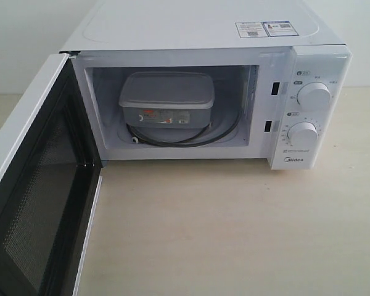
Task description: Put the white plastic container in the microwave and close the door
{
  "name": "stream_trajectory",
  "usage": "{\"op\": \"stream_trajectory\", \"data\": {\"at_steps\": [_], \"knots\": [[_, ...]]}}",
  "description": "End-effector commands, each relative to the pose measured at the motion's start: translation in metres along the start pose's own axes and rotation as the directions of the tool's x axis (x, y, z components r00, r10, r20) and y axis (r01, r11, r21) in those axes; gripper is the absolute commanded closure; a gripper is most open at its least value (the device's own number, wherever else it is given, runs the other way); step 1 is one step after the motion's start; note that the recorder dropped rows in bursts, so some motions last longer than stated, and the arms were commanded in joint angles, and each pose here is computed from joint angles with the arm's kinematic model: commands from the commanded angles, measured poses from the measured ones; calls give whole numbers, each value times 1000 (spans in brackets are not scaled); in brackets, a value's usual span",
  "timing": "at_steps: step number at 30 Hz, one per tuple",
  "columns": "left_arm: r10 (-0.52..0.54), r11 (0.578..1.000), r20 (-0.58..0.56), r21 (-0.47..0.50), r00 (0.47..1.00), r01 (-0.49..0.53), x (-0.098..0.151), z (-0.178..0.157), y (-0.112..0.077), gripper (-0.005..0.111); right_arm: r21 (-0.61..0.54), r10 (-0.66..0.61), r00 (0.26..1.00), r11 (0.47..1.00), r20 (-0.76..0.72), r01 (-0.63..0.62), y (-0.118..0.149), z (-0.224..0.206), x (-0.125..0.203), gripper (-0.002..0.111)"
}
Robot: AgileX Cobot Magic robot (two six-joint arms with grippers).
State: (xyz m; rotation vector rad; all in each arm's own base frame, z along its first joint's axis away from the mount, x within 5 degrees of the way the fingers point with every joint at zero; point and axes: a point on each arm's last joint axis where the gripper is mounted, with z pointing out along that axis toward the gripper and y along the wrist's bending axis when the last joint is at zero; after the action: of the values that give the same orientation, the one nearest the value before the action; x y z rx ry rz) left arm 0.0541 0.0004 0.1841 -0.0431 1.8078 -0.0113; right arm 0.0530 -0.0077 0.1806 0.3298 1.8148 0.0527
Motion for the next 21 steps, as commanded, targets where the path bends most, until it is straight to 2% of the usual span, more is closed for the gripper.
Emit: {"op": "stream_trajectory", "data": {"at_steps": [1, 2, 4, 10, 21], "knots": [[7, 1000, 9, -2, 1000, -7, -1, 0, 0, 102, 11, -122, 992, 992, 17, 122, -1, 0, -2, 108], [7, 1000, 9, -2, 1000, -7, -1, 0, 0, 102, 12, -179, 984, 984, 17, 179, -1, 0, -2, 108], [7, 1000, 9, -2, 1000, -7, -1, 0, 0, 102, 13, -205, 979, 979, 9, 205, -1, 0, -1, 108], [7, 1000, 9, -2, 1000, -7, -1, 0, 0, 102, 1, -148, 989, 989, 6, 148, 0, 0, 0, 108], [7, 1000, 9, -2, 1000, -7, -1, 0, 0, 102, -30, -154, 988, 988, 6, 154, 2, 0, 0, 108]]}}
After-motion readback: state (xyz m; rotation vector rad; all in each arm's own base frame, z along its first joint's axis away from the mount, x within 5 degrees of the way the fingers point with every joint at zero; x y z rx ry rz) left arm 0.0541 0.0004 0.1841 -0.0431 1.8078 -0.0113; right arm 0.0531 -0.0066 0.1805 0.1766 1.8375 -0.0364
